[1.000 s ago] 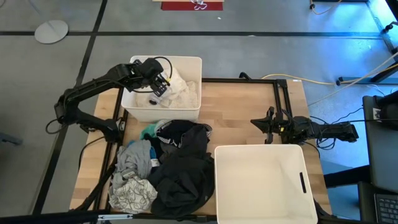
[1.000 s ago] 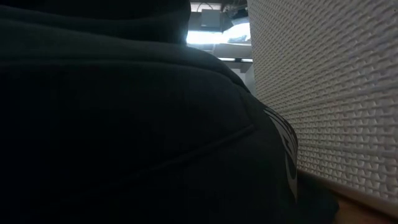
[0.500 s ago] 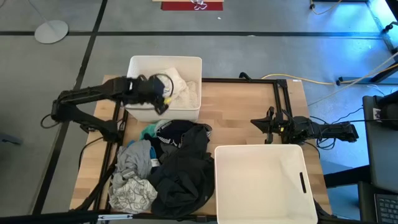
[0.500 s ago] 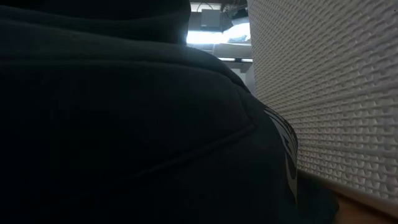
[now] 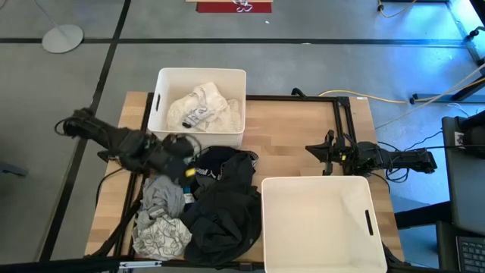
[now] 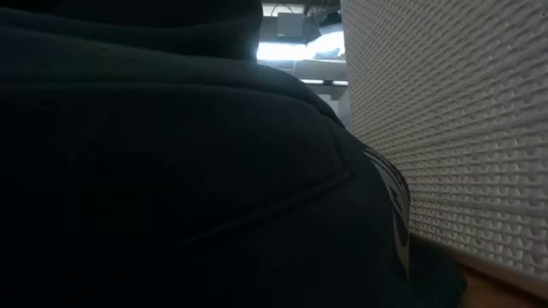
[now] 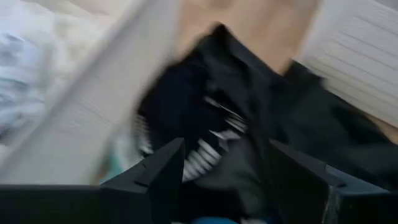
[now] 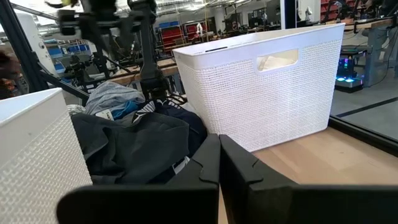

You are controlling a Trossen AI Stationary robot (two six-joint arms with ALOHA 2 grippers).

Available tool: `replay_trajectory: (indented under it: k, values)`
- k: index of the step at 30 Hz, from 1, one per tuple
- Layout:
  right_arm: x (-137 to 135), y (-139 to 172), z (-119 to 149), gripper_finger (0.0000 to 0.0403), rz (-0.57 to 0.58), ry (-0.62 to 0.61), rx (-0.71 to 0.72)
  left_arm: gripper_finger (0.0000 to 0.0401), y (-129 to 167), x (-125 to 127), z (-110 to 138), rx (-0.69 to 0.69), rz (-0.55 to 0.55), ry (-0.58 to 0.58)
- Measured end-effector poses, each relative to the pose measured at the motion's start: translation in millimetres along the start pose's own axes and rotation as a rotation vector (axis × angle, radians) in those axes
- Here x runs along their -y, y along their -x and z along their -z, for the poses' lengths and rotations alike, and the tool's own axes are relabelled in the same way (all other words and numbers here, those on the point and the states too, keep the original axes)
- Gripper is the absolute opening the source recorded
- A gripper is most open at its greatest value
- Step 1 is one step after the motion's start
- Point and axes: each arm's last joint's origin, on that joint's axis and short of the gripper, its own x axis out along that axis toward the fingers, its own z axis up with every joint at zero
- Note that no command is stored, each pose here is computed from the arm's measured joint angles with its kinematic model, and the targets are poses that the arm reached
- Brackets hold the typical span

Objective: Sort clothes
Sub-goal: Put the striped shirt into the top left laundry bin

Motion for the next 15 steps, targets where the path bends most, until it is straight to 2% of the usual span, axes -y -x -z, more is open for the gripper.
replay_trajectory:
  k: [8, 15]
  values:
    - [-0.1, 0.0, -0.7, 0.0003, -0.001, -0.005, 0.01, 0.0212, 25.1, 27.8, 37.7, -0.071, 0.155, 0.077]
    - [-0.1, 0.0, -0.6, 0.0003, -0.002, -0.006, 0.008, 0.0212, 28.4, 55.1, 70.4, -0.147, 0.187, 0.052]
